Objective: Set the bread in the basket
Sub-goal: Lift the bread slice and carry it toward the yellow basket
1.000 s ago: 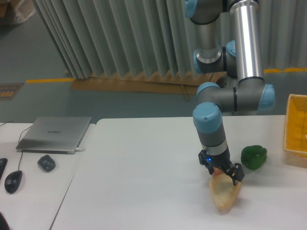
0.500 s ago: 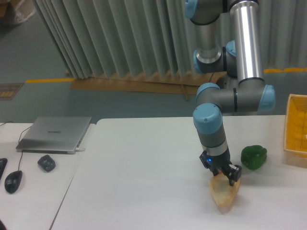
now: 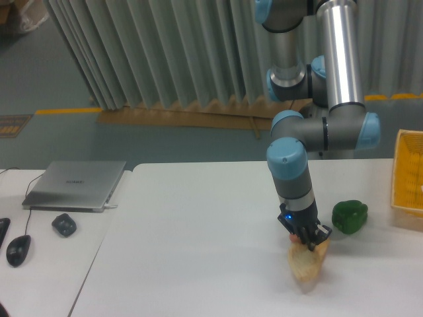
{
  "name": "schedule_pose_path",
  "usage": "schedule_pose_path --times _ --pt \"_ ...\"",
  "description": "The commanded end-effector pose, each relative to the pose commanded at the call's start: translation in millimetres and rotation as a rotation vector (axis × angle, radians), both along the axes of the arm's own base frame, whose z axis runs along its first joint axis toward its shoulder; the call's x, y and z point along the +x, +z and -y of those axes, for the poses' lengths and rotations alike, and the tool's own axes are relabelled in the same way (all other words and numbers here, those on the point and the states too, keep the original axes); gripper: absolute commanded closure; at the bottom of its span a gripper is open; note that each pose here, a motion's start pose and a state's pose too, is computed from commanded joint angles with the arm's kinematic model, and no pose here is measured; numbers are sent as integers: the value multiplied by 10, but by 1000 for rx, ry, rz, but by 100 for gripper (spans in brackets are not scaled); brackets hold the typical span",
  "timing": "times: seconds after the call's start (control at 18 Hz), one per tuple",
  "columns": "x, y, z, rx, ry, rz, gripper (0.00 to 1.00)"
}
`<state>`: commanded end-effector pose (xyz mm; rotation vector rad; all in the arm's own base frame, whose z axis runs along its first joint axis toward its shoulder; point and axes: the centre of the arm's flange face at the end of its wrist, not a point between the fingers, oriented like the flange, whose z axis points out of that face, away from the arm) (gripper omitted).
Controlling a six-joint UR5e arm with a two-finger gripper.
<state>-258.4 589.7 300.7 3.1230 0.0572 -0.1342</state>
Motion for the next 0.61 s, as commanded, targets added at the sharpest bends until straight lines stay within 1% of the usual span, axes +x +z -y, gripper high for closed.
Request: schedule_pose_path --times 0.17,0.28,0.33,0.39,0.44,0.61 --pt "-33 101 112 -16 7 28 89" --pt "-99 226 245 -5 12 56 89" --pt "-119 356 318 0 -28 57 89" --pt "-184 573 440 0 -109 55 89" --pt "-277 670 582 -14 -153 69 89" --pt "-391 788 727 3 -174 89 89"
